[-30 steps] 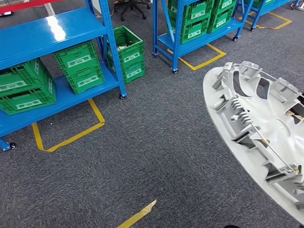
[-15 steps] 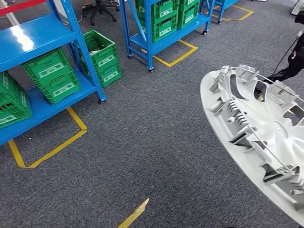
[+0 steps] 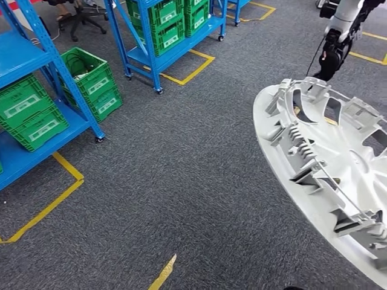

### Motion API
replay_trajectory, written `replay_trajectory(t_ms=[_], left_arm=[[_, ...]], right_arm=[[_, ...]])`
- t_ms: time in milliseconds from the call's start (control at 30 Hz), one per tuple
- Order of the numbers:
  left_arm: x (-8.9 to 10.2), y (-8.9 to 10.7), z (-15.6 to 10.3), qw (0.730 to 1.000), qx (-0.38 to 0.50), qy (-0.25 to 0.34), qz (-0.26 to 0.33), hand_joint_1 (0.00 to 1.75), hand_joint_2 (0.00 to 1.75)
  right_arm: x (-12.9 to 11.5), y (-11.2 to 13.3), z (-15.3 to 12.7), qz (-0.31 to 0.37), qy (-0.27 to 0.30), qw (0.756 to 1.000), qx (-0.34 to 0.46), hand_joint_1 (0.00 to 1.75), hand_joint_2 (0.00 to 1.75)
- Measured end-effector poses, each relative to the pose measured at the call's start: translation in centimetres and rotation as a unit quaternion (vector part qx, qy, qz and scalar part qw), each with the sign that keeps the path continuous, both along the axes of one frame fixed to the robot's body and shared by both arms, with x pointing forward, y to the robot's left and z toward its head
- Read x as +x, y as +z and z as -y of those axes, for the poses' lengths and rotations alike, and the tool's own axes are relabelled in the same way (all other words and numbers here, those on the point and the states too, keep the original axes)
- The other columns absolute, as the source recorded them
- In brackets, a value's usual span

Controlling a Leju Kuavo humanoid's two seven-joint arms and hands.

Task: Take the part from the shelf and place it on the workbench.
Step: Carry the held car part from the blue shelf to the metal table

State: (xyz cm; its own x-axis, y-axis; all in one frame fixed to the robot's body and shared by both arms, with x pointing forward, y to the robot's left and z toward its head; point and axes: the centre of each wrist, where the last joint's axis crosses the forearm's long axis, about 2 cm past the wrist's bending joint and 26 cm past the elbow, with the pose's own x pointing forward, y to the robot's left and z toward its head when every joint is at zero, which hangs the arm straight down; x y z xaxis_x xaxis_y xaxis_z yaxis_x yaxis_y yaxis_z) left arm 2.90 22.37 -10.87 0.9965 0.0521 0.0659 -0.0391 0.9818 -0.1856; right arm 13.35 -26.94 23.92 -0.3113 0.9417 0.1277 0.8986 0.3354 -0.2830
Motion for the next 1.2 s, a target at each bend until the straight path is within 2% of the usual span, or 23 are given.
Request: replay_trajectory(t_ms=[633, 1200], left_arm=[[0.73, 0.04, -0.23, 1.000, 0.004, -0.021, -0.002, 0.00, 0.00], [0.91, 0.02, -0.57, 0.999, 0.008, -0.025, -0.030, 0.00, 0.00]], right_arm=[[-0.05, 0.13, -0.04, 0.002, 0.000, 1.000, -0.002, 1.75, 1.75], [0.07, 0.34, -0.49, 0.005, 0.008, 1.000, -0.008, 1.75, 1.75]])
